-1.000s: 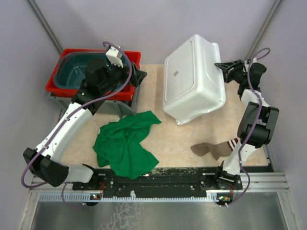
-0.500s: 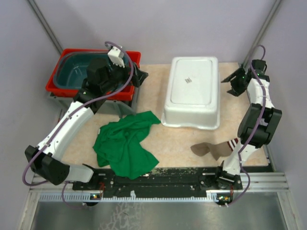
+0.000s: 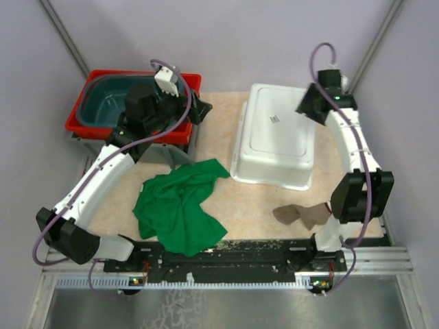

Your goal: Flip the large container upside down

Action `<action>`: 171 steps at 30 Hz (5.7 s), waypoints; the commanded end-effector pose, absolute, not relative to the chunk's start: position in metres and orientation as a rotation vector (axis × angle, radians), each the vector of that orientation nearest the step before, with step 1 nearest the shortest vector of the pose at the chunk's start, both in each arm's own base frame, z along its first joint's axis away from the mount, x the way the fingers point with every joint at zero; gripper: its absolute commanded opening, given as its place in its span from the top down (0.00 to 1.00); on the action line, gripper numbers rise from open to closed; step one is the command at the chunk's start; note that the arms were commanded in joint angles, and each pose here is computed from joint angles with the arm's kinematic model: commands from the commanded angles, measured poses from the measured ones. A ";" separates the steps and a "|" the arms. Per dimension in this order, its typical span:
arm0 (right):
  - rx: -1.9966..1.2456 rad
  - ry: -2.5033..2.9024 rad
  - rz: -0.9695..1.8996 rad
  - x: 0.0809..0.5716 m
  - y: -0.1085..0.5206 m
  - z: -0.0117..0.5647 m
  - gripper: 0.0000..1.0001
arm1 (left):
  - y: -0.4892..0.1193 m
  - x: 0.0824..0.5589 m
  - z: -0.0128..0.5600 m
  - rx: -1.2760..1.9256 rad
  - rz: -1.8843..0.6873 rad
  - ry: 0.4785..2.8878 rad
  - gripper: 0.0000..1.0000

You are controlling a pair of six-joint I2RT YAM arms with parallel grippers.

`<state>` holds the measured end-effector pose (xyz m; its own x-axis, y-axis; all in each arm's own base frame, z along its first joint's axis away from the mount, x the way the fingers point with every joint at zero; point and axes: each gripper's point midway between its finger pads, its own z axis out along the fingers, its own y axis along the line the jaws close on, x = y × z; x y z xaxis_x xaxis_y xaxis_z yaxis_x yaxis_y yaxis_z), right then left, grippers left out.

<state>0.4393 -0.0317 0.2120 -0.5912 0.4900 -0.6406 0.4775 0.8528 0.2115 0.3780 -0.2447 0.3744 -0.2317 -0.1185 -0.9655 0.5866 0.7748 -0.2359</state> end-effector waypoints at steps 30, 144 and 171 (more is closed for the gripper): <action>0.206 2.389 -0.166 0.464 0.101 0.196 0.48 | -0.185 0.373 0.386 0.135 -0.471 1.767 0.00; 0.304 2.117 0.083 0.443 0.074 0.272 0.64 | -0.125 0.405 0.520 0.244 -0.149 1.506 1.00; 0.741 1.709 -0.067 0.380 -0.093 0.391 0.59 | -0.344 0.284 0.538 0.904 -1.669 1.224 1.00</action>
<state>0.3849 -0.0845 0.3701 -0.1429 0.4723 -0.8698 0.4887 0.7978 0.3530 0.3131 -0.3403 0.5325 -0.3429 -0.2394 -0.9083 0.9251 0.0818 -0.3708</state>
